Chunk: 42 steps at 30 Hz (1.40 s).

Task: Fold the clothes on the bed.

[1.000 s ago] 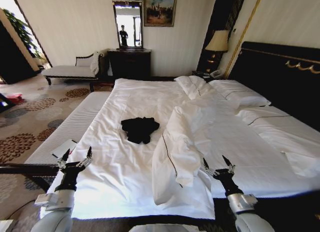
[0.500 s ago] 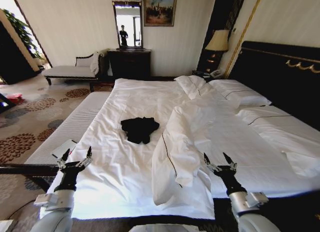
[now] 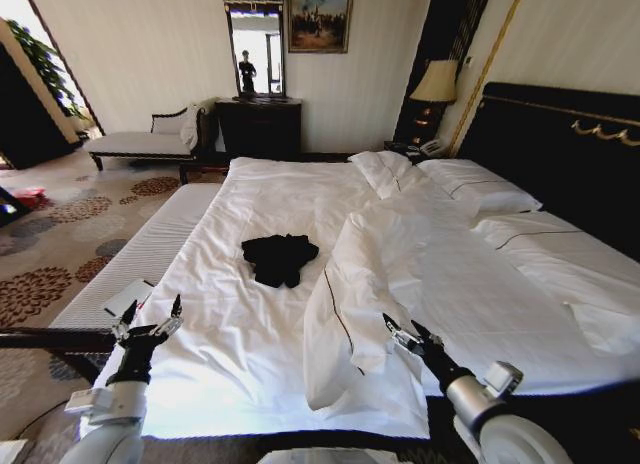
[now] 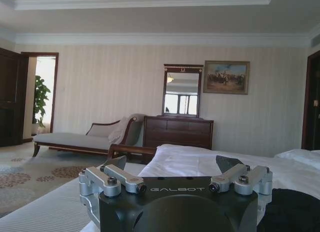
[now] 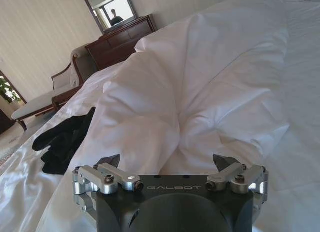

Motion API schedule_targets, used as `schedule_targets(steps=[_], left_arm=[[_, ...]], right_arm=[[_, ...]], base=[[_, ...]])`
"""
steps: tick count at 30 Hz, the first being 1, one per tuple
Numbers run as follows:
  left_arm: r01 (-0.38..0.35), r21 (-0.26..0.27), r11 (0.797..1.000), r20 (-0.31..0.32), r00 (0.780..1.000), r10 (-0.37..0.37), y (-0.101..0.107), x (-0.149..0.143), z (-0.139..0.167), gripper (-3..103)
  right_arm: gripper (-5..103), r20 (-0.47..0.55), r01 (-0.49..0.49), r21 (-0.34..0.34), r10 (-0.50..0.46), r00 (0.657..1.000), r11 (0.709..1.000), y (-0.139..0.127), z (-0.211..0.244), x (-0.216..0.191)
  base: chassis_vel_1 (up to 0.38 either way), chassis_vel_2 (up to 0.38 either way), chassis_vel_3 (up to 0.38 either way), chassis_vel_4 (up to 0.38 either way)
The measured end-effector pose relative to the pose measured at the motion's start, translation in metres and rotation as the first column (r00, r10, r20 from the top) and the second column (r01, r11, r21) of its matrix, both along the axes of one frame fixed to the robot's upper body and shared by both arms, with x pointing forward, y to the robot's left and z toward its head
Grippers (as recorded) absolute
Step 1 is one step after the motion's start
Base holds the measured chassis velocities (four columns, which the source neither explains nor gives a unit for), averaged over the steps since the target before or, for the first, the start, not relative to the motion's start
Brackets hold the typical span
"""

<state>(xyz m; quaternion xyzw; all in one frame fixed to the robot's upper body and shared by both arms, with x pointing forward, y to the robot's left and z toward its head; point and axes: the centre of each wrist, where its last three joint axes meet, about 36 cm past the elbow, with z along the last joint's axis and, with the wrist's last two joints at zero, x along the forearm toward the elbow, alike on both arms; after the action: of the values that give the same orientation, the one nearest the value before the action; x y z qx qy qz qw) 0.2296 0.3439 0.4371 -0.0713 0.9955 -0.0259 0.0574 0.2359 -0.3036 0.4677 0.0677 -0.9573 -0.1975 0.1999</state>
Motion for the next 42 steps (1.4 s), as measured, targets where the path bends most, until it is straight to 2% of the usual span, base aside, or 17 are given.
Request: schedule_targets(steps=[7,15,23,34,38,39,41,42], left_arm=[[0.002,0.022,1.0,-0.008,1.0,-0.002,0.001,-0.001,-0.006,100],[0.001,0.009,1.0,-0.009,1.0,-0.001,0.0,-0.001,-0.005,100],[-0.006,0.014,1.0,-0.005,1.0,0.006,-0.003,-0.002,-0.001,100],[-0.018,0.024,1.0,-0.005,1.0,0.018,-0.003,-0.003,-0.003,100],[-0.019,0.026,0.999,-0.008,1.0,0.02,0.0,-0.003,-0.004,100],[-0.019,0.026,0.999,-0.008,1.0,0.02,0.0,-0.003,-0.004,100],[-0.019,0.025,0.999,-0.005,1.0,0.019,0.0,-0.002,-0.003,100],[-0.02,0.025,0.999,-0.002,1.0,0.02,0.0,-0.001,-0.003,100]], right_arm=[[100,-0.003,-0.026,0.005,0.026,1.0,1.0,0.002,0.002,0.005],[100,-0.006,-0.063,0.006,0.063,0.998,0.998,0.003,-0.002,0.012],[100,0.016,-0.107,-0.033,0.107,0.994,0.994,-0.002,-0.008,0.036],[102,0.024,-0.168,-0.026,0.169,0.985,0.985,0.007,-0.011,0.036],[83,0.03,-0.171,-0.025,0.172,0.985,0.985,0.008,-0.012,0.037],[83,0.03,-0.171,-0.025,0.172,0.985,0.985,0.008,-0.012,0.037],[73,0.03,-0.168,-0.024,0.169,0.985,0.986,0.008,-0.013,0.036],[73,0.028,-0.166,-0.023,0.166,0.986,0.986,0.009,-0.014,0.035]], base=[[0.0,0.0,0.0,0.0],[0.0,0.0,0.0,0.0],[0.0,0.0,0.0,0.0],[0.0,0.0,0.0,0.0],[0.0,0.0,0.0,0.0],[0.0,0.0,0.0,0.0],[0.0,0.0,0.0,0.0],[0.0,0.0,0.0,0.0]])
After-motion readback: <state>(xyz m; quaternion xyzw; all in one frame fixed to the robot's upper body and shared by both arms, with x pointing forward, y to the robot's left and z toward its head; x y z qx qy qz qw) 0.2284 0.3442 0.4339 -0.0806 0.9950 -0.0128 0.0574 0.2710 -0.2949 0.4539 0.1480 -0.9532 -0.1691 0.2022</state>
